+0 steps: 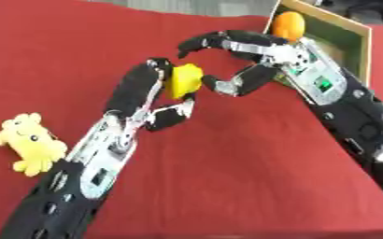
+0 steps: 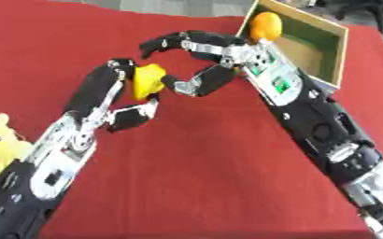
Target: Pick up the objects with one hand, pass them to the other hand, and then place them into the box on the other side of the table.
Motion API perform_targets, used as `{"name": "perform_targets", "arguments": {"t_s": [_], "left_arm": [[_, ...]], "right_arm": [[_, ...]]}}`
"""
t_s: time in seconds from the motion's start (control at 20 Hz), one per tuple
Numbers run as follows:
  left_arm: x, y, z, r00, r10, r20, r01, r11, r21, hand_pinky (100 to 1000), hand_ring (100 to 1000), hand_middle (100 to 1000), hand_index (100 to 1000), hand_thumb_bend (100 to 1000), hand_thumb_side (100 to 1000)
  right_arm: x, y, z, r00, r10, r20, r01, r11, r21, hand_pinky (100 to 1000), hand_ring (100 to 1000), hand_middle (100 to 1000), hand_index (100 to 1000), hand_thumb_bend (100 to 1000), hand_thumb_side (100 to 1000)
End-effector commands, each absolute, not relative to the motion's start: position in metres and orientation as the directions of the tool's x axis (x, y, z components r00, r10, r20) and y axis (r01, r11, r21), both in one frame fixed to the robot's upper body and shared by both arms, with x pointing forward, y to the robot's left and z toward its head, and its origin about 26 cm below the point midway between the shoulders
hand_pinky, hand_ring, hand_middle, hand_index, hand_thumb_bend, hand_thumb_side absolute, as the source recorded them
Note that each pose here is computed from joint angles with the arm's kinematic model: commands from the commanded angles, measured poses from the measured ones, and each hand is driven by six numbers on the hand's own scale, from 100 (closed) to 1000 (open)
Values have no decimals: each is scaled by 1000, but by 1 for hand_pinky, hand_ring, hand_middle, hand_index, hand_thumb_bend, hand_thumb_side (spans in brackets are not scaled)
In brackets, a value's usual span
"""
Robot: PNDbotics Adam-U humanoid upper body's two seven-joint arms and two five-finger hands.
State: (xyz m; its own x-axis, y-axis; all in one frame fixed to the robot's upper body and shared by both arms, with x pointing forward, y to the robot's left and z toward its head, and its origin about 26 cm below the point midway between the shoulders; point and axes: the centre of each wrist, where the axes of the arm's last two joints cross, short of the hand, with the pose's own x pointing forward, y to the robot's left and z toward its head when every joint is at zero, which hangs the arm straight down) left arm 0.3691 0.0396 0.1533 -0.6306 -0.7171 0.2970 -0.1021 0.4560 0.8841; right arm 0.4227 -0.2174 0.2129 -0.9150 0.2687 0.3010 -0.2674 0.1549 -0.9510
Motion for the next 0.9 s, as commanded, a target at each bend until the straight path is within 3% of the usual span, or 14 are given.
{"name": "perform_targets", "arguments": {"t_s": [0.05,0.9], "left_arm": [[367,34,164,-645,-703,300,-117,479,870,618,620,551,598,100,372],[364,20,167,-666,-676,316,-93,495,864,615,618,549,601,100,396]], "right_arm": [[424,-220,219,-993,80,88,-101,-165,-981,955,1000,849,978,100,565],[430,-223,209,-994,85,74,-90,-196,-976,953,1000,821,953,100,613]]}}
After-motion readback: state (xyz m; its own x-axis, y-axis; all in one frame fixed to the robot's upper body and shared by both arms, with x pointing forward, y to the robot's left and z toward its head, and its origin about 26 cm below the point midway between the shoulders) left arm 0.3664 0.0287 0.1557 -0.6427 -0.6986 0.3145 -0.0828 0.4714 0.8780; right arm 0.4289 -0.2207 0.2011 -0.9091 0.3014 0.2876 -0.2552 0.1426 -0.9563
